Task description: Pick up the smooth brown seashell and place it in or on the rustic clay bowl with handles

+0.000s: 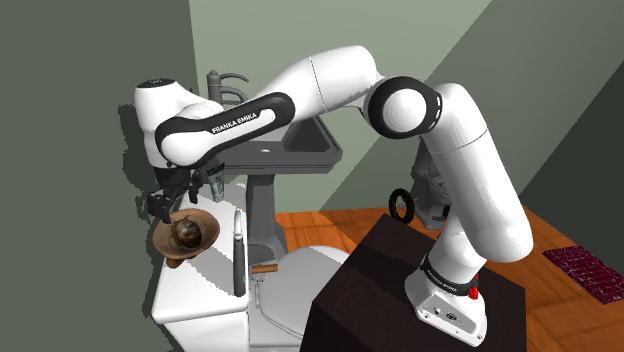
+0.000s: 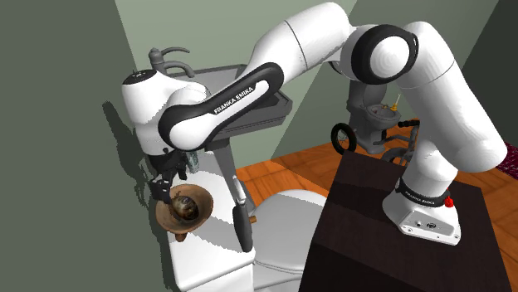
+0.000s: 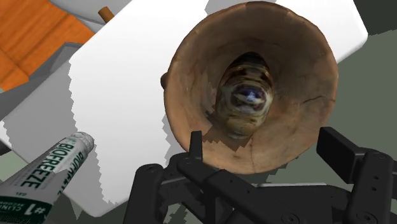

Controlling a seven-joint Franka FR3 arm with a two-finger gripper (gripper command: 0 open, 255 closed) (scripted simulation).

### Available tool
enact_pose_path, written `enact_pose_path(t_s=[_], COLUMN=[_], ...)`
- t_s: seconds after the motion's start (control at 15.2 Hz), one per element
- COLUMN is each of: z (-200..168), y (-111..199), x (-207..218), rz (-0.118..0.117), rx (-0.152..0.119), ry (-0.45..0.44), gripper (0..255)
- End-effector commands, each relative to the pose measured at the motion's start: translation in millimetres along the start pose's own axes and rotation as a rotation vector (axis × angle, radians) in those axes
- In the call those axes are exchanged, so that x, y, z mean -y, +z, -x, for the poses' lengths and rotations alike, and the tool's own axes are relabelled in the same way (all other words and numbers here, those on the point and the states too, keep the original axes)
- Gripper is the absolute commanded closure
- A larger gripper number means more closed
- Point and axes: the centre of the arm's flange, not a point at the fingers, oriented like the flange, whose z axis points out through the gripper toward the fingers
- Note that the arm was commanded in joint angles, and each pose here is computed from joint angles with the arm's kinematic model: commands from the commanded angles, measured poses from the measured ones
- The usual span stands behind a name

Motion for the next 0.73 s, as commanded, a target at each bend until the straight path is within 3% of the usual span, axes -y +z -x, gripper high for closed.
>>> enact_pose_path(t_s=[0.0,0.13,0.66], z=[-1.4,-1.3,-1.3], y=[-20.5,-44.1,-44.0], x=[0.1,0.1,0.1], rz=[0.0,0.0,0.0], rx=[0.0,0.0,0.0], ry=[0.0,0.0,0.0], gripper=[0,0,0])
